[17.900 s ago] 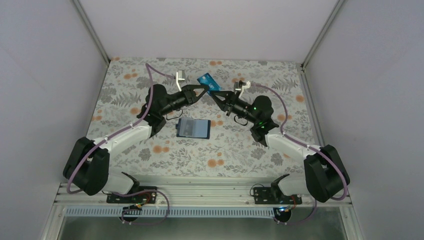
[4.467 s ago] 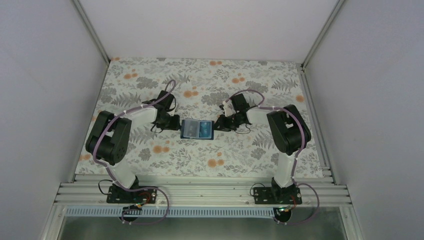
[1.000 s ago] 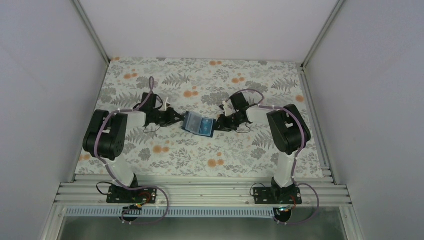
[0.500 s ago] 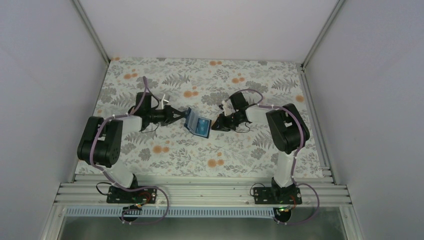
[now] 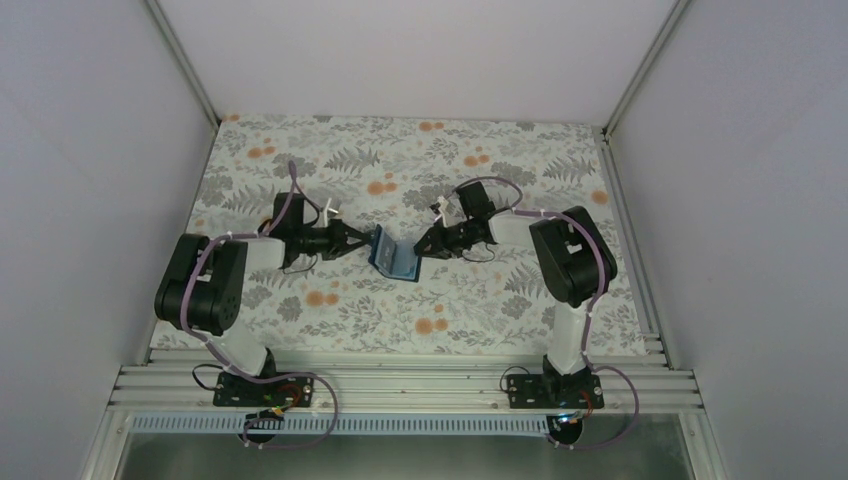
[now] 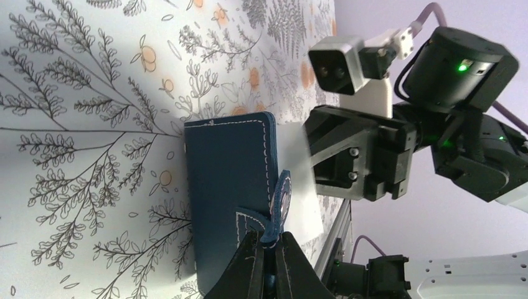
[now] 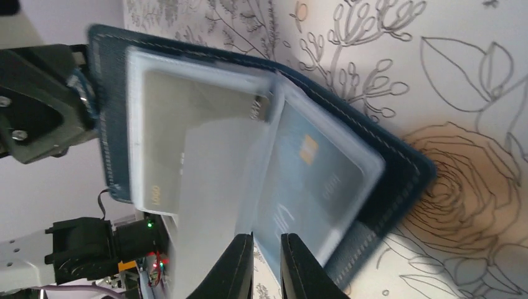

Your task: Put the credit cards into the card holder

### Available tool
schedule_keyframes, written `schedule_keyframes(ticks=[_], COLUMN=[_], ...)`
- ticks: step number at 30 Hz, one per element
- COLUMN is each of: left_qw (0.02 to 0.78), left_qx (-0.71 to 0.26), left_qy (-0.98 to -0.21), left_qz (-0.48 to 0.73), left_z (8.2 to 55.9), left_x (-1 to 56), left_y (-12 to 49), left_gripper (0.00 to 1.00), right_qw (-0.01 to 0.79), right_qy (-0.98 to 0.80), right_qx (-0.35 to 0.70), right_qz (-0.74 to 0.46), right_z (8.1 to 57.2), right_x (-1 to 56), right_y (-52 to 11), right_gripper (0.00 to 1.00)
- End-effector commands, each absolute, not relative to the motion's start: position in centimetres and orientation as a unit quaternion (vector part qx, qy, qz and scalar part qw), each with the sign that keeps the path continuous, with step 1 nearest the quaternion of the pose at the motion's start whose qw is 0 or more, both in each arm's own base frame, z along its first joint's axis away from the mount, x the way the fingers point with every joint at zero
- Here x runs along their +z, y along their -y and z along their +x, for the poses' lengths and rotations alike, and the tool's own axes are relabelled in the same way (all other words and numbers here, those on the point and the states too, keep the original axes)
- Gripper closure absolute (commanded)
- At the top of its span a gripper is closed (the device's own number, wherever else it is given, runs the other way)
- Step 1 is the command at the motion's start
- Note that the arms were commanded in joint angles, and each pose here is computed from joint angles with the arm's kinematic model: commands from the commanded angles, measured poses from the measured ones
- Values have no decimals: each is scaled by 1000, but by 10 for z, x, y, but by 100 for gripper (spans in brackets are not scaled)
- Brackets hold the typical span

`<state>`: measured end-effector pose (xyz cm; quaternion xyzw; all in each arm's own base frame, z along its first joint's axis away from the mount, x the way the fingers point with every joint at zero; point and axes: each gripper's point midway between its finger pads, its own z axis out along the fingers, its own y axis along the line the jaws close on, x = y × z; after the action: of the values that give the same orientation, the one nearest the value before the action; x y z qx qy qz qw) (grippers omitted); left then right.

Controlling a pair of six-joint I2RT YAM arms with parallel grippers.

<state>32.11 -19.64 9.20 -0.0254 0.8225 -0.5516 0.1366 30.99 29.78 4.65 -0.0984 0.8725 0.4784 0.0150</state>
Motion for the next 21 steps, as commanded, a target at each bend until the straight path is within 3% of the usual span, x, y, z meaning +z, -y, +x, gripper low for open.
schedule_keyframes(ticks=[1, 4, 12, 16, 21], left_qw=[144, 144, 136, 132, 128], left_qx=[-548, -538, -526, -524, -522], left_qy=[-824, -830, -840, -841, -843], left_qz=[-13, -16, -23, -23, -22], left_z=[319, 317, 311, 308, 303], left_x=[87, 82, 65, 60, 55], left_y=[198, 196, 193, 192, 192], left_gripper=[95, 95, 96, 96, 96], right_qw=[32, 62, 53, 32, 3], right_qy=[-860, -892, -918, -920, -921], right_qx=[496, 436, 390, 388, 389], right_qz=[-118, -105, -50, -34, -15], right_z=[317, 326, 315, 309, 302], right_x=[65, 59, 39, 28, 11], right_y=[-308, -292, -270, -277, -284], right_gripper=[85, 80, 48, 42, 42])
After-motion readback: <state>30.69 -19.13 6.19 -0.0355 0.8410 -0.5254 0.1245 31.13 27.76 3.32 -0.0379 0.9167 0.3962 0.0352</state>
